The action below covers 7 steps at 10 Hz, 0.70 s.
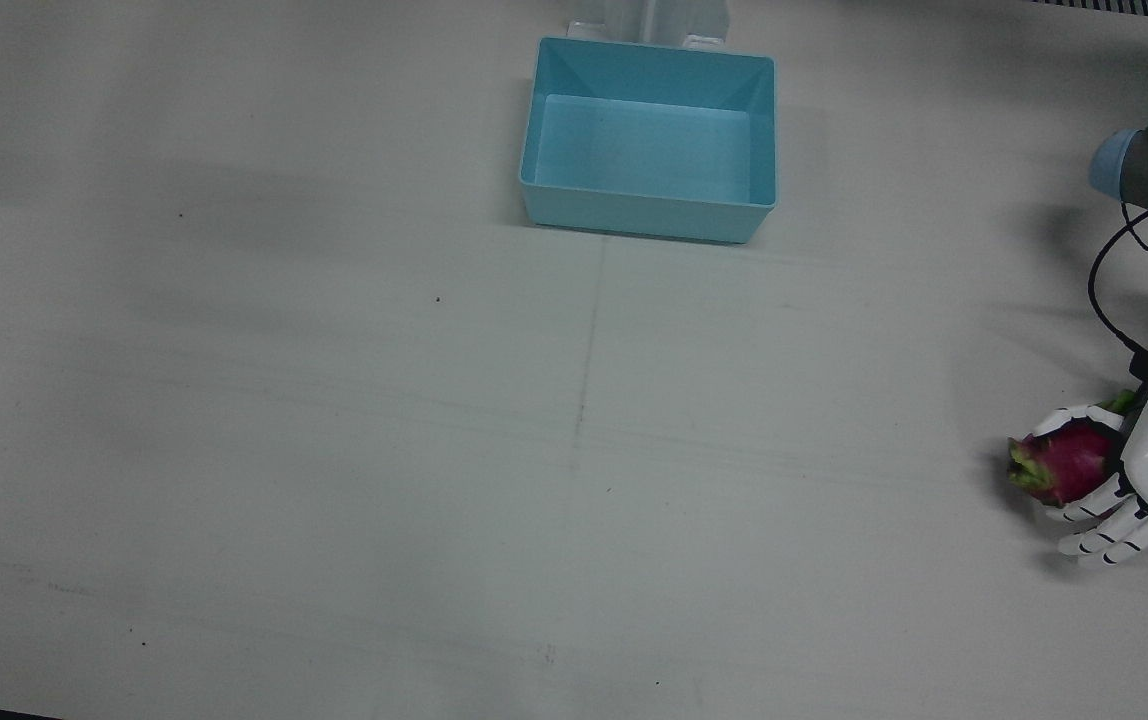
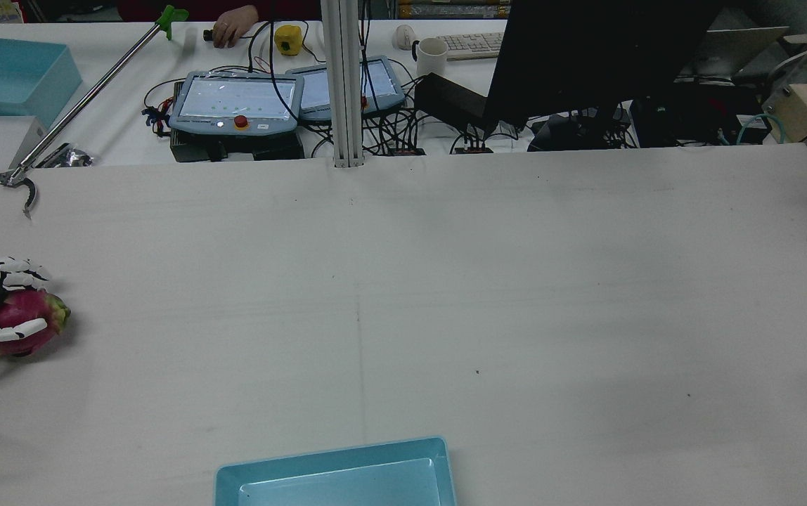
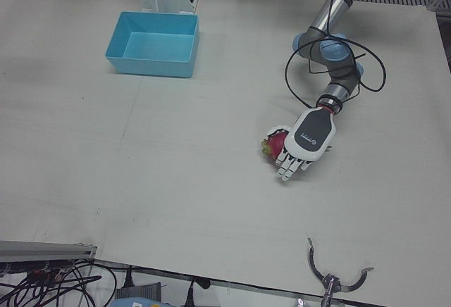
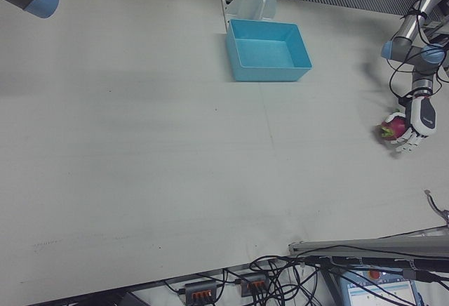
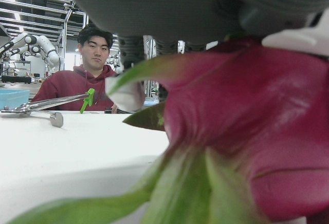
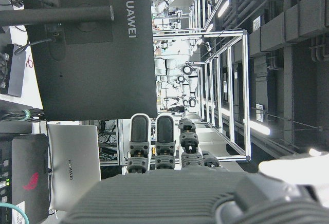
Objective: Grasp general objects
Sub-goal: 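Adjust the left hand grip, closing fingers tighter on the fruit, then lift the dragon fruit off the table with the left hand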
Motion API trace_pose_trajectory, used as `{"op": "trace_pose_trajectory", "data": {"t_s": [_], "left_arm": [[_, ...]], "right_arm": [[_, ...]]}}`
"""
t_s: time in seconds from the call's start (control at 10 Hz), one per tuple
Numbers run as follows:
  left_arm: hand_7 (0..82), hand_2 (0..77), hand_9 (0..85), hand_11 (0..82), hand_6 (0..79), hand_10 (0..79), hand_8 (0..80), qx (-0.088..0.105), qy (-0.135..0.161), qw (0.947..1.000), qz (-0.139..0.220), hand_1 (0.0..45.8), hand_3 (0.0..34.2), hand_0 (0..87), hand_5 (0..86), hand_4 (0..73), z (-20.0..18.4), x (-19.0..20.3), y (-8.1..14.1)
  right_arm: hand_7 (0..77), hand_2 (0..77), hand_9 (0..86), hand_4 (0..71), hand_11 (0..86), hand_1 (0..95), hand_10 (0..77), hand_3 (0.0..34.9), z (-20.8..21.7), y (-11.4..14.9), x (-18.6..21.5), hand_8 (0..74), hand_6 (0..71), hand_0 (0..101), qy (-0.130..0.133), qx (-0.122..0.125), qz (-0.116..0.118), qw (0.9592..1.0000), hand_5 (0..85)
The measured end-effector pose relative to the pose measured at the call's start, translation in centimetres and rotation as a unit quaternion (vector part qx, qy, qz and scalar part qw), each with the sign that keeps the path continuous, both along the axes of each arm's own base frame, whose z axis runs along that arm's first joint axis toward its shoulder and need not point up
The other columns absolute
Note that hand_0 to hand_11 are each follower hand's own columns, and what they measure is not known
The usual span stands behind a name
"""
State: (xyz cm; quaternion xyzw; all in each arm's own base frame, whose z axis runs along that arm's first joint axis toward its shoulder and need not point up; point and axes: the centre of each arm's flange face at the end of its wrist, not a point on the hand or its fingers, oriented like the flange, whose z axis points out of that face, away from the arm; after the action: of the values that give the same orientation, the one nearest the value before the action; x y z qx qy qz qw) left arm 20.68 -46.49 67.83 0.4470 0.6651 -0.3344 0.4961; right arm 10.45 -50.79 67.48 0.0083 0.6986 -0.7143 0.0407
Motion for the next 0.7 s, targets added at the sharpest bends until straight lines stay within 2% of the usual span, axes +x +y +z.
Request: {"op": "trace_pose_trajectory", "data": {"t_s": [0.3, 0.5, 0.7], "left_arm": [[22.9, 39.3, 22.4, 70.4, 42.5, 65.4, 34.4, 0.015, 0.022, 0.9997, 0.003, 0.0, 0.0, 1.9, 26.2, 52.4, -4.9, -1.4, 1.3], [22.9, 39.8, 21.3, 70.4, 40.9, 65.4, 31.6, 0.005, 0.059, 0.9981, 0.015, 0.0, 0.0, 1.9, 26.2, 52.4, -7.6, -1.8, 1.6], [22.9, 39.8, 21.3, 70.4, 39.8, 65.4, 32.2, 0.002, 0.105, 0.9942, 0.021, 0.0, 0.0, 1.2, 26.2, 52.9, -11.0, -3.3, 1.4]], "right_arm": [[0.0, 1.6, 55.1, 0.0, 48.0, 5.4, 0.0, 0.1, 0.0, 0.0, 0.0, 0.0, 0.0, 1, 0.000, 0.000, 0.000, 1.0000, 0.0], [0.0, 1.6, 55.1, 0.0, 48.0, 5.4, 0.0, 0.0, 0.0, 0.0, 0.0, 0.0, 0.0, 1, 0.000, 0.000, 0.000, 1.0000, 0.0], [0.0, 1.6, 55.1, 0.0, 48.0, 5.4, 0.0, 0.0, 0.0, 0.0, 0.0, 0.0, 0.0, 1, 0.000, 0.000, 0.000, 1.0000, 0.0]]}}
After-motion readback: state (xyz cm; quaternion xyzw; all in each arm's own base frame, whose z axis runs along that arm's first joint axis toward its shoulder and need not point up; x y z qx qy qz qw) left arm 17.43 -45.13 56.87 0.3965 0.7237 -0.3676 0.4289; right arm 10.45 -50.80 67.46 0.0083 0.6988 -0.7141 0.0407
